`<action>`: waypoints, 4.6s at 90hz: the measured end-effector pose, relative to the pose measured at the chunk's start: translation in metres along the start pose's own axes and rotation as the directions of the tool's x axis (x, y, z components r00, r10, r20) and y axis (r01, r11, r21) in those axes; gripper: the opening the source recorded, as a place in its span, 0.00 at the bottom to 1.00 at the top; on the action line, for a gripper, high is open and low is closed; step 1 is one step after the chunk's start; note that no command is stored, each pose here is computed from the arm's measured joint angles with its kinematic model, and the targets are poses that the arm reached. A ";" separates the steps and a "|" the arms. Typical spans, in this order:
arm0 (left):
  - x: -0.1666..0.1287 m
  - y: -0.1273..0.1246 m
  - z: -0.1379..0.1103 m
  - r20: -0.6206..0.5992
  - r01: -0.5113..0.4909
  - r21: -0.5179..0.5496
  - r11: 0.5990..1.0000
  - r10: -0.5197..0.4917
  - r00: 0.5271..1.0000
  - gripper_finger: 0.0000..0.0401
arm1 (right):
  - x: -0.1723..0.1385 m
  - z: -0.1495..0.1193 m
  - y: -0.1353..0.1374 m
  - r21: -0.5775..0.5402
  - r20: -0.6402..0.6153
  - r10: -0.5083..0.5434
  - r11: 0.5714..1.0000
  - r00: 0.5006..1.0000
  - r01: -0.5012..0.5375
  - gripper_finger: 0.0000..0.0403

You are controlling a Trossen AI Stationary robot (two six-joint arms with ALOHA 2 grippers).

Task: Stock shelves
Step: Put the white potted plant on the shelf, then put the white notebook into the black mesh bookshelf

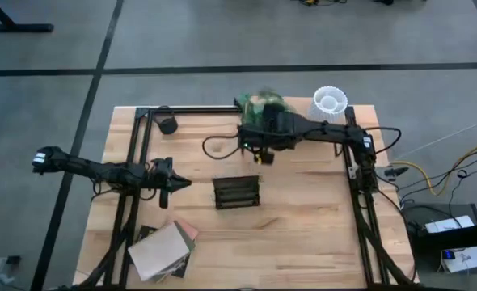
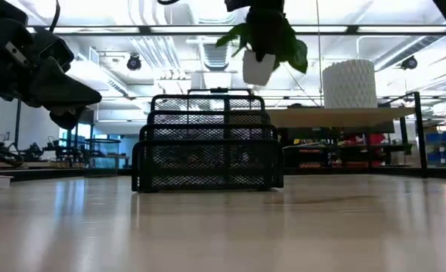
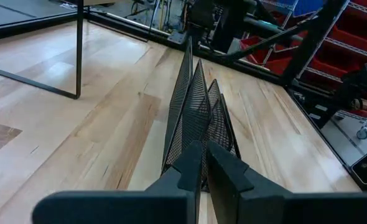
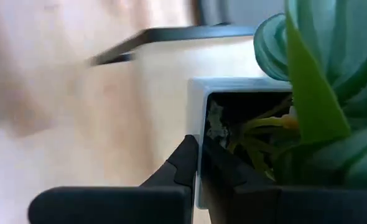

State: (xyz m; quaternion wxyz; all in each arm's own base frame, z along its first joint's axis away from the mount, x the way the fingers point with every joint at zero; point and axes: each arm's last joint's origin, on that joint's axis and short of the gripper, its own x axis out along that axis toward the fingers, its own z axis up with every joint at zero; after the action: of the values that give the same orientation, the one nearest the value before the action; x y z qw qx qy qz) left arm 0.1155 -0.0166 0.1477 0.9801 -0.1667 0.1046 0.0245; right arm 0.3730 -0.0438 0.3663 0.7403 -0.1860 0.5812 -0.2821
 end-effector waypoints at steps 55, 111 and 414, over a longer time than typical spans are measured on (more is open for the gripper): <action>0.000 0.000 0.000 0.000 0.000 0.000 1.000 0.000 1.000 0.02 | 0.018 0.003 -0.010 -0.147 -0.002 0.178 0.973 0.984 -0.177 0.00; 0.000 0.000 0.000 0.000 0.000 0.000 1.000 0.000 1.000 0.02 | 0.067 -0.017 -0.087 0.482 -0.021 0.389 0.811 0.921 -0.332 0.00; 0.000 0.000 0.000 0.000 0.000 0.000 1.000 0.000 1.000 0.02 | -0.016 0.013 -0.040 0.465 0.350 0.287 0.773 0.892 -0.431 0.00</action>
State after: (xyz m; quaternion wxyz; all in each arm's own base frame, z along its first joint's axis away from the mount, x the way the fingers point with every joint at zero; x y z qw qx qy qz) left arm 0.1155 -0.0167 0.1476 0.9801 -0.1667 0.1045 0.0243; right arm 0.3751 -0.0654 0.4060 0.8718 0.1061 0.4033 -0.2569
